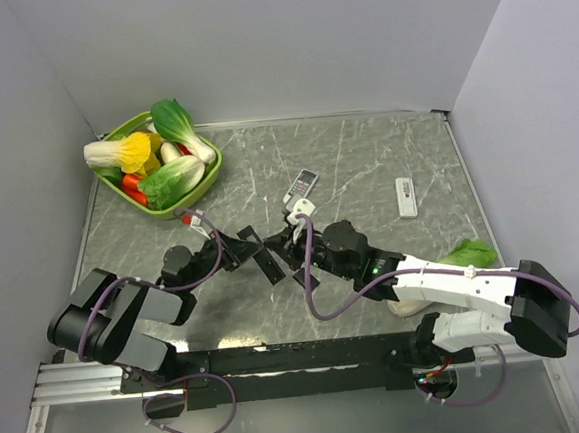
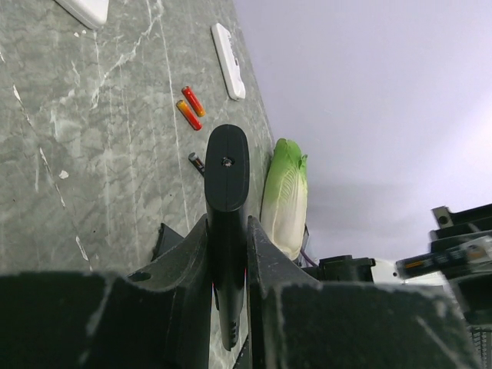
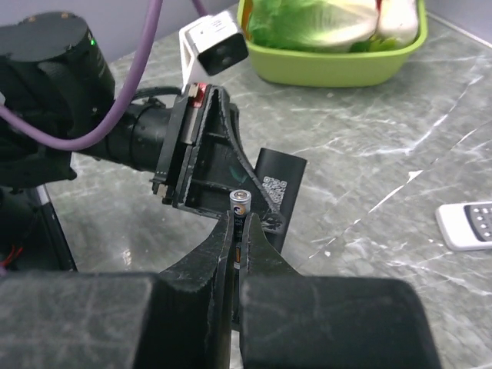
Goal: Load the batteries into the remote control
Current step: Load the battery into the remote control.
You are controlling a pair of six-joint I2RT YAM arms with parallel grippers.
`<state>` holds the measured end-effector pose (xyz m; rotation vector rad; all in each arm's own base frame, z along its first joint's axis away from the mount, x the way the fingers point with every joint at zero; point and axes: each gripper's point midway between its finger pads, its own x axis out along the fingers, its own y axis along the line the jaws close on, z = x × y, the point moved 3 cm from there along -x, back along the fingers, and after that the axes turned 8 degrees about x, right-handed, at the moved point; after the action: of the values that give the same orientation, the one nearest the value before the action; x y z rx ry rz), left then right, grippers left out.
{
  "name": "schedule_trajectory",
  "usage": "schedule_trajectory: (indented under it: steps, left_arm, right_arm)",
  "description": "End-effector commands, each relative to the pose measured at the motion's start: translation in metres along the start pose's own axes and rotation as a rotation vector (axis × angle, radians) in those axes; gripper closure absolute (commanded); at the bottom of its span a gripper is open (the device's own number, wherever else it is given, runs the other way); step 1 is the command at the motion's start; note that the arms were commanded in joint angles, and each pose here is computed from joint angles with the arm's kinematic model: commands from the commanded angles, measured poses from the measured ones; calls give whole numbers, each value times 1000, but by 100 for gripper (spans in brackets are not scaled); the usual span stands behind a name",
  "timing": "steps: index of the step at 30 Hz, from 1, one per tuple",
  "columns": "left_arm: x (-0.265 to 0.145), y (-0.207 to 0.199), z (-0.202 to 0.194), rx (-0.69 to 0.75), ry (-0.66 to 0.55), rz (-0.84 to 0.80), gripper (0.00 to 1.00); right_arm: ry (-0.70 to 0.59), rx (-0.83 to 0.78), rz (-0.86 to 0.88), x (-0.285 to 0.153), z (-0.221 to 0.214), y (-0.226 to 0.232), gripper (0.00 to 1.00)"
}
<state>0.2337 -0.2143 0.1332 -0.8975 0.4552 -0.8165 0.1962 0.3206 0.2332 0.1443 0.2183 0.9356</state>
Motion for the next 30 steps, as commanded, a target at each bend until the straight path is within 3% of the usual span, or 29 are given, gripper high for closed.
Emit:
schedule_trajectory:
  steps: [1, 10, 19, 30]
  left_arm:
    - [-9, -89, 52, 241, -263, -404, 99]
    - [-17, -107, 53, 366, -277, -481, 99]
    - [-21, -120, 56, 479, -295, -491, 98]
    - [-26, -127, 62, 429, -352, -491, 98]
  right_arm:
    - [5, 3, 32, 4, -11, 6, 100]
    - [81, 88, 15, -2, -42, 3, 100]
    - [58, 174, 22, 4, -46, 9, 100]
    - [16, 174, -20, 6, -52, 3, 100]
